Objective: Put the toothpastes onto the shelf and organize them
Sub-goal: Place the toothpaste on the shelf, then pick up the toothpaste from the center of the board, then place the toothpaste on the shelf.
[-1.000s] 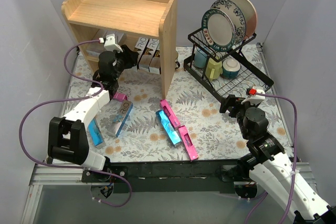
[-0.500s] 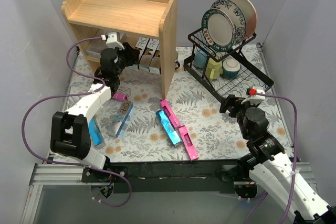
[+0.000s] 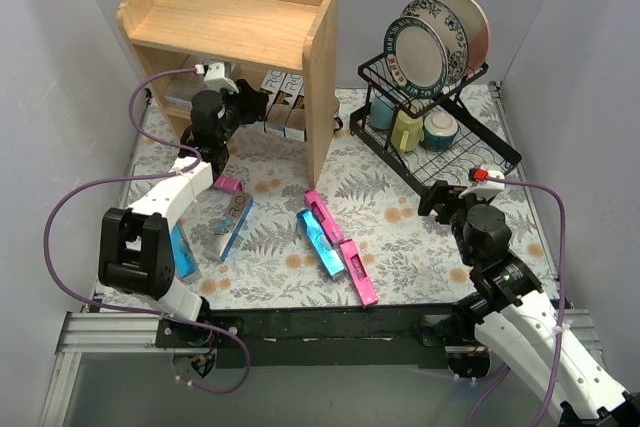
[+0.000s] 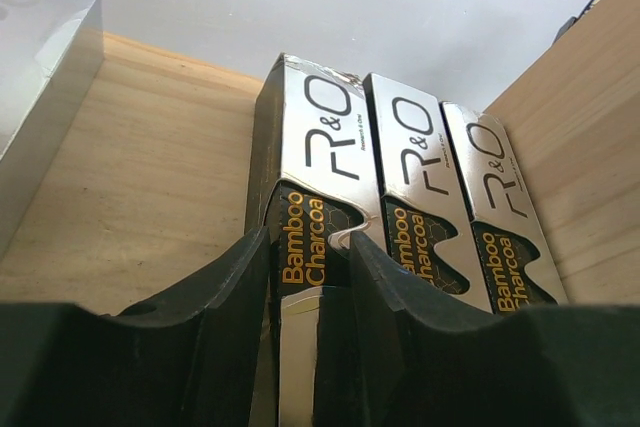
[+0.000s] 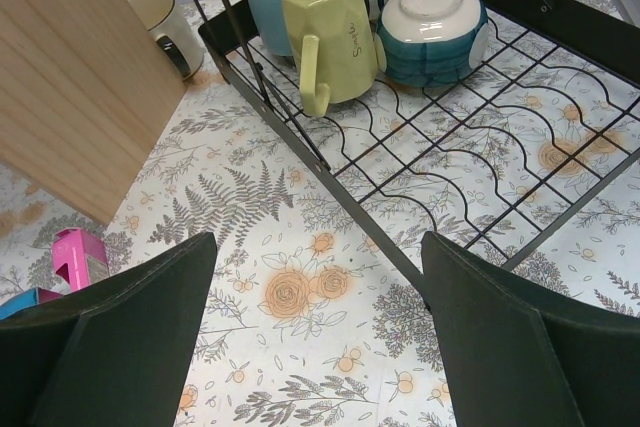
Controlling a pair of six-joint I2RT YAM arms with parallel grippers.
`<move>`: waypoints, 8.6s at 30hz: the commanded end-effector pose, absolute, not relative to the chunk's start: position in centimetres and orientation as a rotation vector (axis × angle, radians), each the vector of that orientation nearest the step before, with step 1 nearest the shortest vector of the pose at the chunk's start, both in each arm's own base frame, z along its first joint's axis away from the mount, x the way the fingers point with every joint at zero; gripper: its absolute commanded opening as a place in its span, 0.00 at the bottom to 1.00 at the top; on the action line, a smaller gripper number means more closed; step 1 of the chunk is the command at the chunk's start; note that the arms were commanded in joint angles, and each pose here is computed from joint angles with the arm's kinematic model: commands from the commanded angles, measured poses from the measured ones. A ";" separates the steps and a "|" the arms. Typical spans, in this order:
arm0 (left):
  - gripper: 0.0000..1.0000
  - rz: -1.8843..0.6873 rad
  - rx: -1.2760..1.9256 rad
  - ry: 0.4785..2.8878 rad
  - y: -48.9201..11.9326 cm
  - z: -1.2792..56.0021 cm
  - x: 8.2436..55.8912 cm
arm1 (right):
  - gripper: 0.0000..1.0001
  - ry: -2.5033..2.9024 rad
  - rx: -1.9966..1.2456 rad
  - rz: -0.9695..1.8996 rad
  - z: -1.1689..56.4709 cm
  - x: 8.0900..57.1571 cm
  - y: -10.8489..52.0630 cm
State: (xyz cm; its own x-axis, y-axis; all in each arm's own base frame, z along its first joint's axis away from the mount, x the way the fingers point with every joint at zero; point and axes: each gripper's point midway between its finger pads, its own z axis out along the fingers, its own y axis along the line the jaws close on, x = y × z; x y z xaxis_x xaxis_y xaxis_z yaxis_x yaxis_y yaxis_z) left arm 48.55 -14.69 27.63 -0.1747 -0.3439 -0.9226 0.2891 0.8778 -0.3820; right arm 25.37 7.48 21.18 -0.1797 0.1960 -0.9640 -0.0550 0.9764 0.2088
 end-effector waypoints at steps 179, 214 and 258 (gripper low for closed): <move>0.43 -0.057 -0.063 1.598 0.8 51.6 45.2 | 0.89 1.751 -0.028 0.314 21.3 25.9 10.4; 0.67 -0.025 -0.176 1.560 2.1 49.2 42.0 | 0.89 1.760 -0.030 0.328 20.6 25.9 10.6; 0.84 0.132 -0.316 1.429 7.6 51.1 45.0 | 0.89 1.763 -0.035 0.323 20.6 25.9 10.6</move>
State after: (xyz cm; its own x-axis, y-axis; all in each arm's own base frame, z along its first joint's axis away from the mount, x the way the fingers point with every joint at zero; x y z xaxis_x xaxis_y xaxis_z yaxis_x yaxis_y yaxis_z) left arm 47.24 7.21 48.07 0.0586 -0.0804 -0.9950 -0.2593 0.9613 -0.0929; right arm 25.55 10.30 18.82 -0.2768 0.1251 -0.9527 -0.1850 0.9660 0.1806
